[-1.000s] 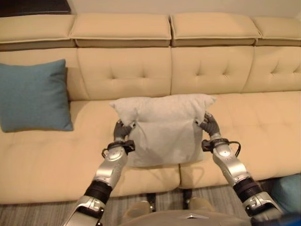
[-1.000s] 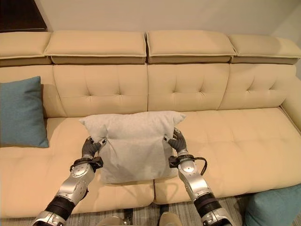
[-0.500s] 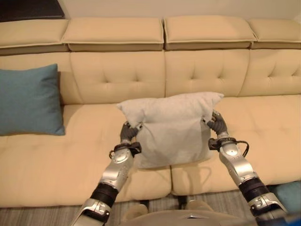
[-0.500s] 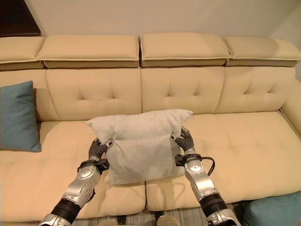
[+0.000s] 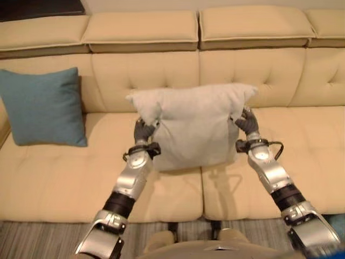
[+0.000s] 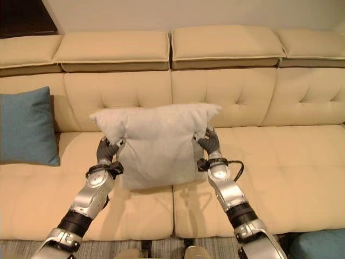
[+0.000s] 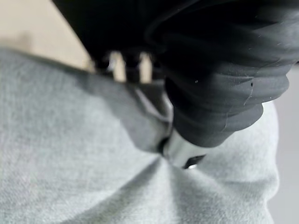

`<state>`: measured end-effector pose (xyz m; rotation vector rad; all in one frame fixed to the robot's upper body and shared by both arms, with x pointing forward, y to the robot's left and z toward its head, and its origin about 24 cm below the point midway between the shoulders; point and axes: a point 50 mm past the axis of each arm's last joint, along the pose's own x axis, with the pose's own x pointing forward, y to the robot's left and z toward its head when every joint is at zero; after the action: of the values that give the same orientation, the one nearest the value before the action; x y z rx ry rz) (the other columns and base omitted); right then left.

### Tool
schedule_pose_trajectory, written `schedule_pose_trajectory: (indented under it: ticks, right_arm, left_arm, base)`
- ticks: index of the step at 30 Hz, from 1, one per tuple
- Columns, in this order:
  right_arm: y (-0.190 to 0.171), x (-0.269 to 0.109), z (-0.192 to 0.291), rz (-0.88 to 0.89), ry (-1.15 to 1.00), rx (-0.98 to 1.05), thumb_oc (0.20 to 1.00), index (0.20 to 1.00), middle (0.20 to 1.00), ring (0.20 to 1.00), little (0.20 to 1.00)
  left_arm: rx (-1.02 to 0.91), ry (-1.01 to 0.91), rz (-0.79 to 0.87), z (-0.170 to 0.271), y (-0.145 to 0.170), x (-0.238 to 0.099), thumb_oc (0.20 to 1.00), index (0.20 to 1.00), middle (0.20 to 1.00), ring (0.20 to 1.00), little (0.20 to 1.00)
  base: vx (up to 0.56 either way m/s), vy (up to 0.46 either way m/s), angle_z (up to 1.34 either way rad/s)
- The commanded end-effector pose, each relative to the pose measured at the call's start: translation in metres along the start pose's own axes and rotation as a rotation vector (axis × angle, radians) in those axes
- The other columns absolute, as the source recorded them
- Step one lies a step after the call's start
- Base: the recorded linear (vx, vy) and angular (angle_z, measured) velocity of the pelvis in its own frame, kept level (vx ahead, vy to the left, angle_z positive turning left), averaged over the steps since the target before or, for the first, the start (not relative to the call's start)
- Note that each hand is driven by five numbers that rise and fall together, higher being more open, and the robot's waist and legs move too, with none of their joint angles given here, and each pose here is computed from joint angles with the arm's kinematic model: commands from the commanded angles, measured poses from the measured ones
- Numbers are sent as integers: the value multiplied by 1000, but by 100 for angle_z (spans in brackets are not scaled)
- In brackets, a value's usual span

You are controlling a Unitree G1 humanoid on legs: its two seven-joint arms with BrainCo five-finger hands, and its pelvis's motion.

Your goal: Pick up all the scattered cushions and arrange them neatly on the sofa.

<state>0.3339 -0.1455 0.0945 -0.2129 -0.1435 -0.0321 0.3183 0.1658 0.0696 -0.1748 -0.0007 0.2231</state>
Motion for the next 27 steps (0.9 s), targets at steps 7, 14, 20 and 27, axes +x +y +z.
schedule_pose_trajectory:
  ticks: [7, 14, 20, 27]
  right_arm:
    - [39, 34, 129, 108, -479, 50, 200, 200, 200, 200, 200]
    - [39, 53, 179, 81, -587, 12, 200, 200, 200, 200, 200]
    - [28, 64, 209, 29, -648, -59, 200, 200, 200, 200, 200]
    - [26, 69, 211, 13, -637, -105, 200, 200, 200, 200, 200]
  left_arm:
    - [-48, -469, -263, 127, -87, 27, 200, 200, 200, 200, 200]
    - [5, -626, -242, 186, -98, 40, 200, 200, 200, 200, 200]
    - [37, -689, -237, 217, -104, 45, 200, 200, 200, 200, 200]
    - [5, -643, -232, 209, -107, 49, 200, 200, 200, 200, 200]
  base:
    - [-68, -1, 0]
    - [-23, -4, -5]
    - [32, -13, 2]
    - [24, -9, 8]
